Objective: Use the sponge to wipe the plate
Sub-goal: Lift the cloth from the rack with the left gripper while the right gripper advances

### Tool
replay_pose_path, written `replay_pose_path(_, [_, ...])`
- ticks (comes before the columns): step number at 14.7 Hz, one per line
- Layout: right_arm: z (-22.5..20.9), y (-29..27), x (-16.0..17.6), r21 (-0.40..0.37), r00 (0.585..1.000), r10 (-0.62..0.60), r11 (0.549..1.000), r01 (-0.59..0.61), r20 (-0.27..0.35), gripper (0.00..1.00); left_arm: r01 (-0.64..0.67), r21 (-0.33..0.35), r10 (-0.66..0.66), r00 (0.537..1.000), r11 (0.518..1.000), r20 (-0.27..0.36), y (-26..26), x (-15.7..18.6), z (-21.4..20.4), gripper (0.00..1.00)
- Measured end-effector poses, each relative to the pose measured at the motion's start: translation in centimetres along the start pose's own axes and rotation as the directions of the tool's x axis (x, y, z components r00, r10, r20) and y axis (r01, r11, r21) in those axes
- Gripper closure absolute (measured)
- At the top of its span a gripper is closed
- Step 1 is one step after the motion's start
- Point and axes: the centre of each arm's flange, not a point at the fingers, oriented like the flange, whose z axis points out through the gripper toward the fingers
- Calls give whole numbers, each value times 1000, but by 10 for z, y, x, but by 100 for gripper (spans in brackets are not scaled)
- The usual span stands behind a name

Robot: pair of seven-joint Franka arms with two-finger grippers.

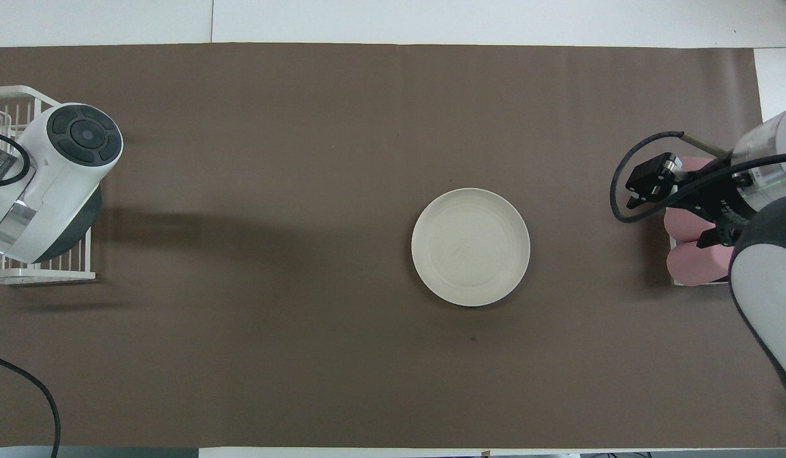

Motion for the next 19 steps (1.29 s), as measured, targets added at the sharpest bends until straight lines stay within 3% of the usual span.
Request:
replay_pose_path(1, [2,-8,-11,-8,999,43,999,-43,3,0,0,-1,0,1000,1000,-1,0,0,0,6])
replay_pose_path(2, [4,-16,-22,-20,997,74,997,-74,8,0,0,-1,0,1000,1000,-2,0,0,-1,14])
replay_pose_path(5, [11,-25,-45,-42,994,107,993,-107,12,0,-1,-2,1,1000,1000,-7,1,0,-2,52])
replay_pose_path(9, [12,-21,-43,-37,992,124,992,-123,28,0,-2,-4,2,1000,1000,-12,2,1,-6,96])
replay_pose_path(14, [11,-32,-59,-9,950,295,955,-295,99,0,59,-20,-59,998,998,-4,-19,13,-33,96])
replay_pose_path(16, [8,-43,-72,-1,915,389,920,-391,105,0,120,-113,-115,992,986,51,-39,21,-63,96])
replay_pose_path(19, [3,-71,-103,43,874,477,875,-482,94,0,231,-348,-176,967,908,185,-67,21,-108,96])
